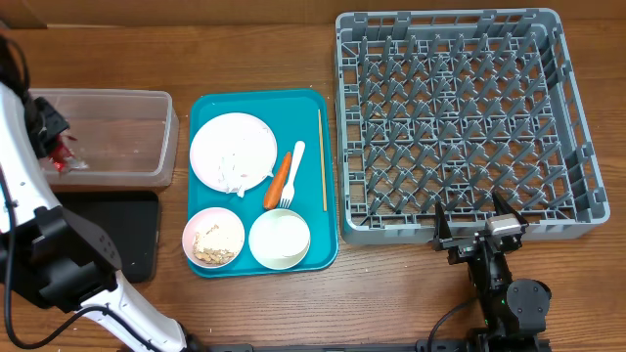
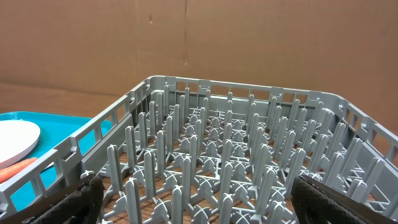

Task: Sort waste into correct bins and load items into the dishwasher rack
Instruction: 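Carry the red wrapper left and drop it into the clear bin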

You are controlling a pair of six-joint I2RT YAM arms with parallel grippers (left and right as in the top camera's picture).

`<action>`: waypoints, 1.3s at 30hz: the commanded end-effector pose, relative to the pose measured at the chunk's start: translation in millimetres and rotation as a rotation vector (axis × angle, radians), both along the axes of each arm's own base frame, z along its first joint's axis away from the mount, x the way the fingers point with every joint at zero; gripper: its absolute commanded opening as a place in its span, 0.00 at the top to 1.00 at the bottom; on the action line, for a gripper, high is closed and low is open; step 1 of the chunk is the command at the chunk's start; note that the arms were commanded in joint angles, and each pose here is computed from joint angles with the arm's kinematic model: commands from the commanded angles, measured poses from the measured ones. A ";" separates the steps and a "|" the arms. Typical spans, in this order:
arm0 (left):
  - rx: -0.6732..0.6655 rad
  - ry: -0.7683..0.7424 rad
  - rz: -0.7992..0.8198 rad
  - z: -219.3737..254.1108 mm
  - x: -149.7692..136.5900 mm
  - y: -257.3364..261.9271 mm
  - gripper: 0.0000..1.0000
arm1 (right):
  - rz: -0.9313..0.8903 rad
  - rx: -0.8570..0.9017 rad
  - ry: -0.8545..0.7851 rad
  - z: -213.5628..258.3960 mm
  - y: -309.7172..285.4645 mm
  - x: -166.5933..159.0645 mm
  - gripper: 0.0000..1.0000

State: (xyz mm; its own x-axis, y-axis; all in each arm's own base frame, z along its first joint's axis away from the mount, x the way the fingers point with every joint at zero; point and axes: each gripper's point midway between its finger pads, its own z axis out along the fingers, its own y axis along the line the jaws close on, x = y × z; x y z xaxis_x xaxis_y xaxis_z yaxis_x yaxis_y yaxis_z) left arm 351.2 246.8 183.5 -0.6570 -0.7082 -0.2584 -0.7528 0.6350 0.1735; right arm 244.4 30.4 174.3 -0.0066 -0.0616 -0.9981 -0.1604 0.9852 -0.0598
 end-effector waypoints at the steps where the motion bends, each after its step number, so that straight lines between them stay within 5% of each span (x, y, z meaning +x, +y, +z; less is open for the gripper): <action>1: -0.022 -0.004 -0.054 -9.2 -2.4 0.4 0.96 | 0.001 0.000 -0.006 -1.4 -0.2 -0.1 0.00; 14: 0.111 -0.141 -0.138 -36.5 39.3 44.0 0.96 | 0.001 0.000 -0.006 -1.4 -0.2 -0.1 0.00; 30: 0.053 -0.050 -0.146 -104.2 45.5 54.9 0.95 | 0.000 0.000 -0.006 -1.4 -0.3 -0.1 0.00; 33: 0.069 -0.073 -0.146 -93.6 50.8 58.2 0.73 | 0.001 0.000 -0.006 -1.4 -0.2 -0.1 0.00; 35: 0.078 -0.089 -0.142 -78.7 54.1 58.7 0.48 | 0.000 0.000 -0.006 -1.4 -0.3 -0.1 0.00; 39: 0.116 -0.158 -0.145 -34.3 65.0 54.1 0.35 | 0.001 0.000 -0.006 -1.4 -0.2 -0.1 0.00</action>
State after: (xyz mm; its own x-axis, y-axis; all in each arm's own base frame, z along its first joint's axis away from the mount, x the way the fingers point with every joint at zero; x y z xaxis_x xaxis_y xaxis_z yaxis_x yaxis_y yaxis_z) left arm 402.7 299.5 97.3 -0.7356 -0.5868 -0.3385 -0.6616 0.7298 0.1723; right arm 244.4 30.3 174.4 -0.0063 -0.0612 -0.9981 -0.1600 0.9853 -0.0594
